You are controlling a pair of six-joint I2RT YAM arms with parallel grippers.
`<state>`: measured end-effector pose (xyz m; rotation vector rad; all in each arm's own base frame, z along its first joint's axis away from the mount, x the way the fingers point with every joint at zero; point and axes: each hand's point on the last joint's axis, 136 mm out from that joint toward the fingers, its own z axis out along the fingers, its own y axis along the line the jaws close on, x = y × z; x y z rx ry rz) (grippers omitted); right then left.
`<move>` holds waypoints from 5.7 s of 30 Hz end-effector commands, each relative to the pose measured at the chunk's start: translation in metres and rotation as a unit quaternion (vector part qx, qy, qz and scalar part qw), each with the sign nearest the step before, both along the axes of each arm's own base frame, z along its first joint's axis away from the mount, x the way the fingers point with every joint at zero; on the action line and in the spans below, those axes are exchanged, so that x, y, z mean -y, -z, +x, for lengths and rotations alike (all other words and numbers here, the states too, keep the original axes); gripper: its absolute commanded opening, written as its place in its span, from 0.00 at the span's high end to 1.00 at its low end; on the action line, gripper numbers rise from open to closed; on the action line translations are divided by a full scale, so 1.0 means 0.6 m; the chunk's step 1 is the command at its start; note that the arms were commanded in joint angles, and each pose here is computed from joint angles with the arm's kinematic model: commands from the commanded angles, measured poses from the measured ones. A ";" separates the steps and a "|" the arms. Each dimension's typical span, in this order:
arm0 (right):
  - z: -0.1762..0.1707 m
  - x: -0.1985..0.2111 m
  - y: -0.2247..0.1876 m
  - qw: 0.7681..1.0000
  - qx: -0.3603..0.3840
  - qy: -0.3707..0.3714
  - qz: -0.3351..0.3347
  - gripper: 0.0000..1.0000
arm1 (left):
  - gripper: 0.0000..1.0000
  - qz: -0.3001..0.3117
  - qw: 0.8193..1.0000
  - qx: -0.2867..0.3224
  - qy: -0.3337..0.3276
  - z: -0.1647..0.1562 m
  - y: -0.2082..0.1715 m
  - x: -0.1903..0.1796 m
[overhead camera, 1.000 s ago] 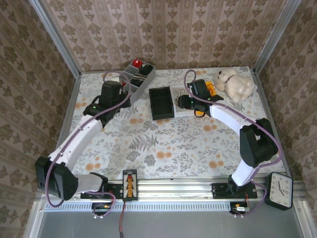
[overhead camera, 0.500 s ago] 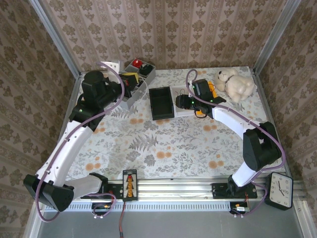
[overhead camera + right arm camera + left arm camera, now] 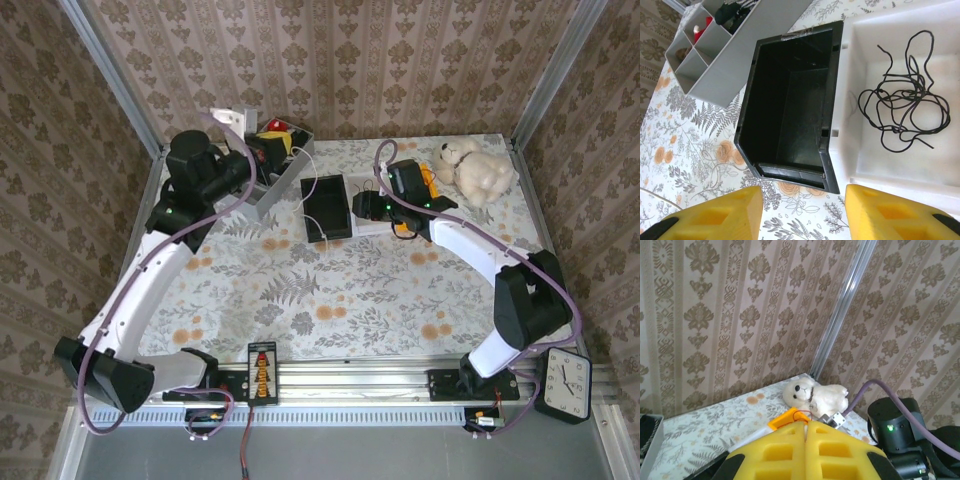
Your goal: Untangle the cables
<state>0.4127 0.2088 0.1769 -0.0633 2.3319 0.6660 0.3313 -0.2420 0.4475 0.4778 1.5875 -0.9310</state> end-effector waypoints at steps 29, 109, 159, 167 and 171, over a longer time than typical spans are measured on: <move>-0.012 0.055 0.035 0.998 -0.012 0.036 -0.041 0.52 | 1.00 0.054 0.983 -0.157 -0.073 0.160 0.299 0.067; -0.008 0.041 0.033 0.999 -0.026 0.026 -0.027 0.52 | 1.00 0.126 0.893 -0.115 -0.416 0.079 0.189 -0.240; -0.043 0.101 0.029 0.996 -0.015 0.063 -0.066 0.51 | 0.91 0.317 0.856 -0.360 -0.191 0.220 0.615 0.138; -0.039 0.100 0.022 0.996 -0.010 0.064 -0.060 0.51 | 0.46 0.280 0.885 -0.315 -0.198 0.229 0.513 0.140; -0.037 0.102 0.018 0.996 -0.008 0.067 -0.057 0.51 | 0.40 0.252 0.900 -0.285 -0.215 0.235 0.447 0.132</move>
